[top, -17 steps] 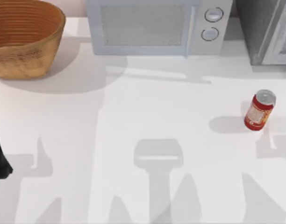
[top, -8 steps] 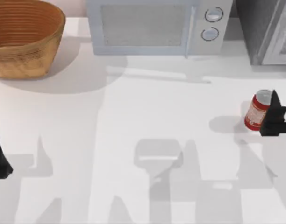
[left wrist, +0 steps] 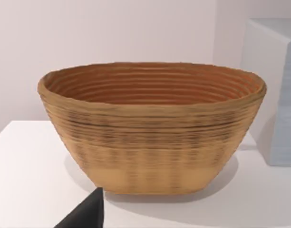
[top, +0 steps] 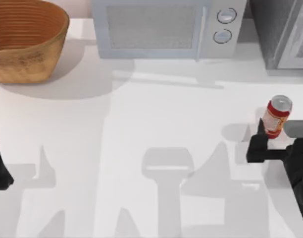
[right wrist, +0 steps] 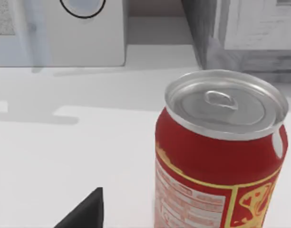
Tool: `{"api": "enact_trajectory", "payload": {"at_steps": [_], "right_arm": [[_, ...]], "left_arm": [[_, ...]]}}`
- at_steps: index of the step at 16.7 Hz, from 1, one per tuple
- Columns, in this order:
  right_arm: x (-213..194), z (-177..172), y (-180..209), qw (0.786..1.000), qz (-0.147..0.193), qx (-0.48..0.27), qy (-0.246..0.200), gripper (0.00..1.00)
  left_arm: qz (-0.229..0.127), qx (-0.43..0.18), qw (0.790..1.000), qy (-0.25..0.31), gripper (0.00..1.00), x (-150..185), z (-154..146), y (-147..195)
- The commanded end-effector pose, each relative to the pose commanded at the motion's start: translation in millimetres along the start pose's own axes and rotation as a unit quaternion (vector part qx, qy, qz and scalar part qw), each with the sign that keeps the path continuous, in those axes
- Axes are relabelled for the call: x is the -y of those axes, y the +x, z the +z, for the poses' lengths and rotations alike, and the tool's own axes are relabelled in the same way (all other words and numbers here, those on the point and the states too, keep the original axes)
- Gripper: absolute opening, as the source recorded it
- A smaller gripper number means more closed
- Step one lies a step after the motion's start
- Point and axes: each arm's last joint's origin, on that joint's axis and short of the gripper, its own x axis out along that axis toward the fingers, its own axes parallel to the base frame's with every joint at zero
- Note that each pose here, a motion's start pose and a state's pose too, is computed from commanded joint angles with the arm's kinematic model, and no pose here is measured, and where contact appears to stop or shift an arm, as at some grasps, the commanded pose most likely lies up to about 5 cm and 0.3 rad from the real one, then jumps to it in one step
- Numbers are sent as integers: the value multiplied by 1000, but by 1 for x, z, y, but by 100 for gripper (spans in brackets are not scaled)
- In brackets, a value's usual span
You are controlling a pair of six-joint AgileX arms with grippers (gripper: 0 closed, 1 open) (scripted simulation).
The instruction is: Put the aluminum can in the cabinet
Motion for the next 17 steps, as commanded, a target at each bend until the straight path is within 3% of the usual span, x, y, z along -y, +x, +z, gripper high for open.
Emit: {"api": "enact_trajectory", "payload": {"at_steps": [10, 17], "right_arm": [[-3, -14, 1, 1000, -1, -6, -2, 100], [-6, -15, 47, 1000, 0, -4, -1, 100]], "left_arm": [[0, 0, 1000, 0, 100, 0, 0, 0], [0, 0, 1000, 0, 100, 0, 0, 0]]}}
